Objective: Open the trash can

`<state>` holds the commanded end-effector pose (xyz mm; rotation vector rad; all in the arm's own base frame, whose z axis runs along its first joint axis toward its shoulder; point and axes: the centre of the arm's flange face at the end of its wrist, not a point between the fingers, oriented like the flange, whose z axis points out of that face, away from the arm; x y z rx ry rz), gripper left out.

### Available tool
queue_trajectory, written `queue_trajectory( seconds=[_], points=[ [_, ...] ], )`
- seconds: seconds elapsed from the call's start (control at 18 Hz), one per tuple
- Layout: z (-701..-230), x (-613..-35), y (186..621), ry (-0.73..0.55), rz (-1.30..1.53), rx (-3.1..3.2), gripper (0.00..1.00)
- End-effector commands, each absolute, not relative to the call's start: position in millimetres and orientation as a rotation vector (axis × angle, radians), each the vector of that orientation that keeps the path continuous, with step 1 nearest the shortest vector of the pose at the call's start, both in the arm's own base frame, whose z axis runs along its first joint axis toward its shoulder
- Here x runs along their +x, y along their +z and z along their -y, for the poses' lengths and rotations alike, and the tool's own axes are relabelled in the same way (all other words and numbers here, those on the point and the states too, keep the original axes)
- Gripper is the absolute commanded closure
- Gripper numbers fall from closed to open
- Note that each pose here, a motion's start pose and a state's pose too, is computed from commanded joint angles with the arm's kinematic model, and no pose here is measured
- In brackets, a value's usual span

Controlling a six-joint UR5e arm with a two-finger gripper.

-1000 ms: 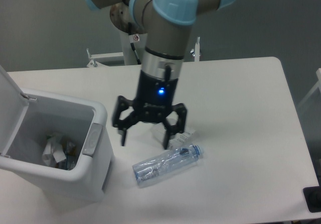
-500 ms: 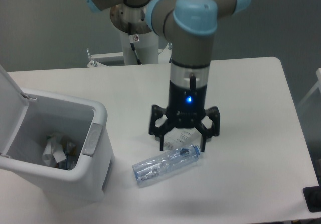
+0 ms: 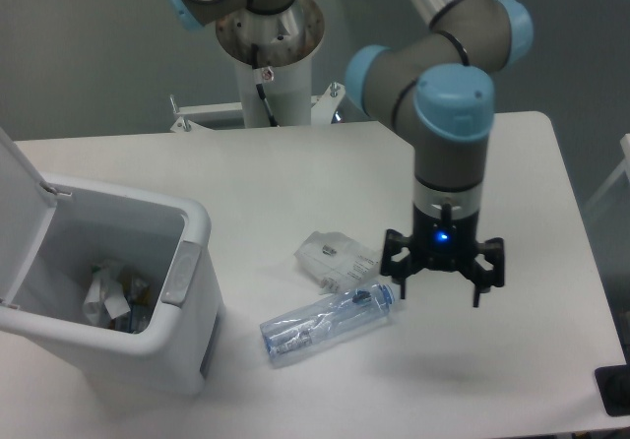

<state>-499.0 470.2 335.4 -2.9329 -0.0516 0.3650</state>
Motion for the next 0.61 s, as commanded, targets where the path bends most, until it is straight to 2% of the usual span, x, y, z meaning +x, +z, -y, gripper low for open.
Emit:
queue_trajectory(
  seconds=[0.61],
  points=[
    [-460.8,-484.4,321.2,0.341,-0.027,-2.972,0.00]
  ],
)
